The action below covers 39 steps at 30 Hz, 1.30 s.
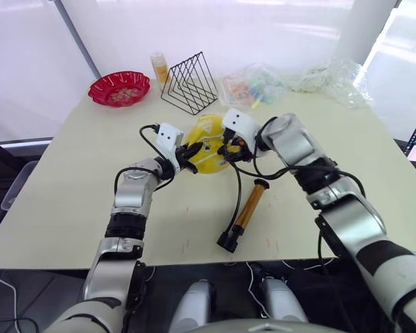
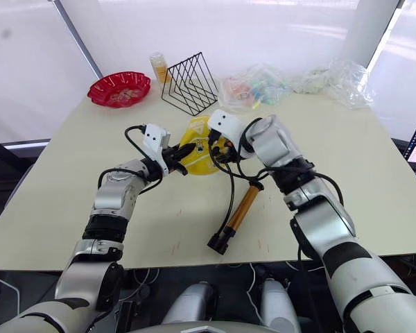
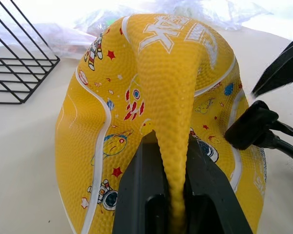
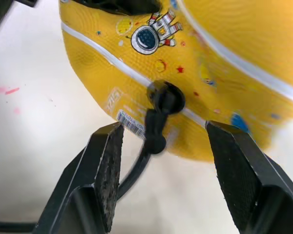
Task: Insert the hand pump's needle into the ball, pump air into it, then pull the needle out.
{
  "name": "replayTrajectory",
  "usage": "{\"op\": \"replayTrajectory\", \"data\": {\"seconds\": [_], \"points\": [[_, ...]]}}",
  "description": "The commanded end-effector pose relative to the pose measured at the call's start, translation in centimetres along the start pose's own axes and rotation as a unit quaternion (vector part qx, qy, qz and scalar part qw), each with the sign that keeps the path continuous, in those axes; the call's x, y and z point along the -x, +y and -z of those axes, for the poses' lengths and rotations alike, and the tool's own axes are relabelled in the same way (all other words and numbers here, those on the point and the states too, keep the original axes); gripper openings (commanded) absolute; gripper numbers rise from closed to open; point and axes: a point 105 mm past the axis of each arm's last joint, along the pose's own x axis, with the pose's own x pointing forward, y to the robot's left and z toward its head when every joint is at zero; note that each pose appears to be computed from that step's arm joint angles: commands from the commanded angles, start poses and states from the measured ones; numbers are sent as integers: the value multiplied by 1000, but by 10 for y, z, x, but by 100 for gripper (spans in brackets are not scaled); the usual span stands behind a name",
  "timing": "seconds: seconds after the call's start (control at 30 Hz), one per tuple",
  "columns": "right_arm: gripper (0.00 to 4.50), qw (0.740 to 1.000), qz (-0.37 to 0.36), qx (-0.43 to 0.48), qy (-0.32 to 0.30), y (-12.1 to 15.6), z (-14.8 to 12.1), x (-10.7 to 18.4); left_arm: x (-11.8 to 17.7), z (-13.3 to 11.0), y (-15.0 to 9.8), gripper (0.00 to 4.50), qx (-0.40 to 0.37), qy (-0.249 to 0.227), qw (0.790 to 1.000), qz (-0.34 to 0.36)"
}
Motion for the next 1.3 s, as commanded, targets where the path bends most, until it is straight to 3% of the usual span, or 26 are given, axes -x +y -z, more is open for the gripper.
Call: {"op": "replayTrajectory", "data": {"seconds": [0.03,0.17,0.27,0.33,0.5,0.83,1.23,1.3], "points": [[278,996,4,16,-89,9,-20,27,-4,31,-11,0,15,53,998,23],[278,977,52,10,-206,11,-21,55,-5,31,-11,0,10,60,998,32],[278,943,109,-22,-314,7,-22,82,-7,32,-12,0,3,65,997,42],[278,945,107,-39,-306,13,-4,88,-8,32,-11,0,-1,68,997,47],[442,939,113,-81,-316,23,25,105,-7,32,-4,0,-9,73,996,50],[442,935,119,-101,-318,41,89,147,-5,39,4,0,-39,94,992,78],[442,938,144,-89,-304,61,139,191,-7,31,11,0,-38,91,991,91],[450,938,144,-89,-304,62,142,194,-6,29,12,80,-40,86,991,89]]}}
